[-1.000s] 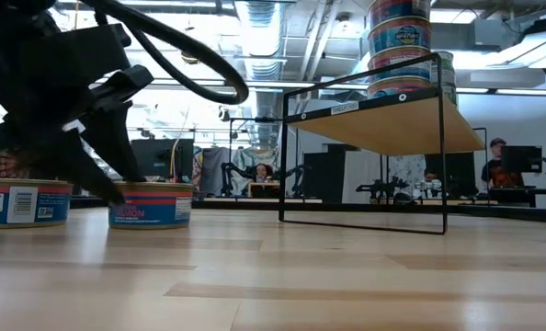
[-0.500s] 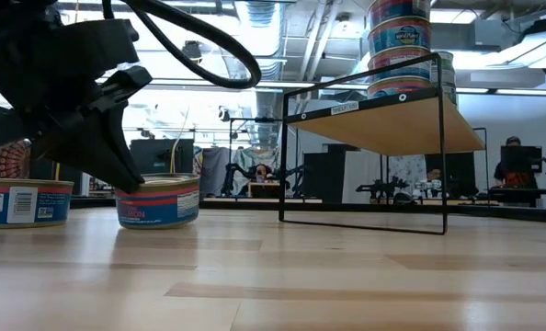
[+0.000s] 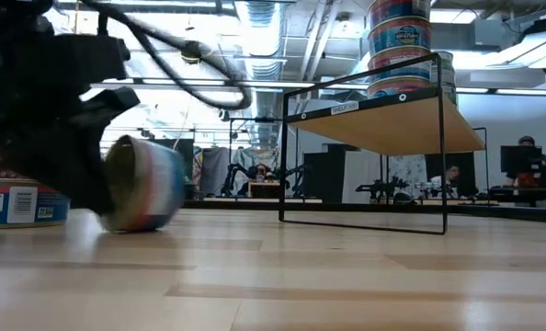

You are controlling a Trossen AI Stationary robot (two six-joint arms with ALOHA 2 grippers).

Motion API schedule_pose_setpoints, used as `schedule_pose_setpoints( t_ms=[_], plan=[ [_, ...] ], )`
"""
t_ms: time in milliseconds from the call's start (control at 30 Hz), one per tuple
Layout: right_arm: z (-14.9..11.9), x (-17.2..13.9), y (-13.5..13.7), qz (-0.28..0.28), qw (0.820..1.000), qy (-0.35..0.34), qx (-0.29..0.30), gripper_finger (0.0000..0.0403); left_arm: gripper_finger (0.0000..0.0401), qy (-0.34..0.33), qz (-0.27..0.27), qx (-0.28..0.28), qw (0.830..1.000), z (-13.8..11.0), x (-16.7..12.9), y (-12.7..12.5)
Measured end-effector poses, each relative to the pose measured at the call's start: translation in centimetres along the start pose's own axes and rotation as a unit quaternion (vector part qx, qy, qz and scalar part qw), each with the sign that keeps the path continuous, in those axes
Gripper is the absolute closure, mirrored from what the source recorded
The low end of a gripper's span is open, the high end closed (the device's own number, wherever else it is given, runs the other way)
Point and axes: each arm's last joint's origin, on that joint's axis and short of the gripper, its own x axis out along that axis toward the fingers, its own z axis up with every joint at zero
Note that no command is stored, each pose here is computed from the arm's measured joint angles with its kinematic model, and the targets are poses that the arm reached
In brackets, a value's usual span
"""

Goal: Stack canned seafood by type on shelf
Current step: Stack the blue and pink tuna can on the shelf

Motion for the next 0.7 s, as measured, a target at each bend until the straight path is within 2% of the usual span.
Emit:
schedule_pose_setpoints(
  t_ms=[133,300,367,467,567,700],
  plan=[
    [0.0,0.0,0.0,0.000,1.000,0.000,0.003,0.0132,0.0401,-0.008,-0.006,-0.002,1.000,0.4,-0.8,0.3],
    [0.0,0.0,0.0,0.000,1.000,0.000,0.003,0.0132,0.0401,-0.030,-0.077,-0.022,0.996,2.2,-4.0,1.5],
    [0.0,0.0,0.0,0.000,1.000,0.000,0.003,0.0132,0.0401,-0.048,-0.090,-0.051,0.993,3.0,-5.2,2.1],
    [0.0,0.0,0.0,0.000,1.000,0.000,0.004,0.0132,0.0393,-0.079,-0.062,-0.131,0.986,3.9,-6.5,3.7],
    [0.0,0.0,0.0,0.000,1.000,0.000,0.008,0.0132,0.0357,-0.079,-0.063,-0.170,0.980,4.3,-6.1,5.2],
    [0.0,0.0,0.1,0.014,1.000,-0.002,0.019,0.0132,0.0271,-0.102,-0.101,-0.202,0.969,5.5,-5.0,6.7]
  ],
)
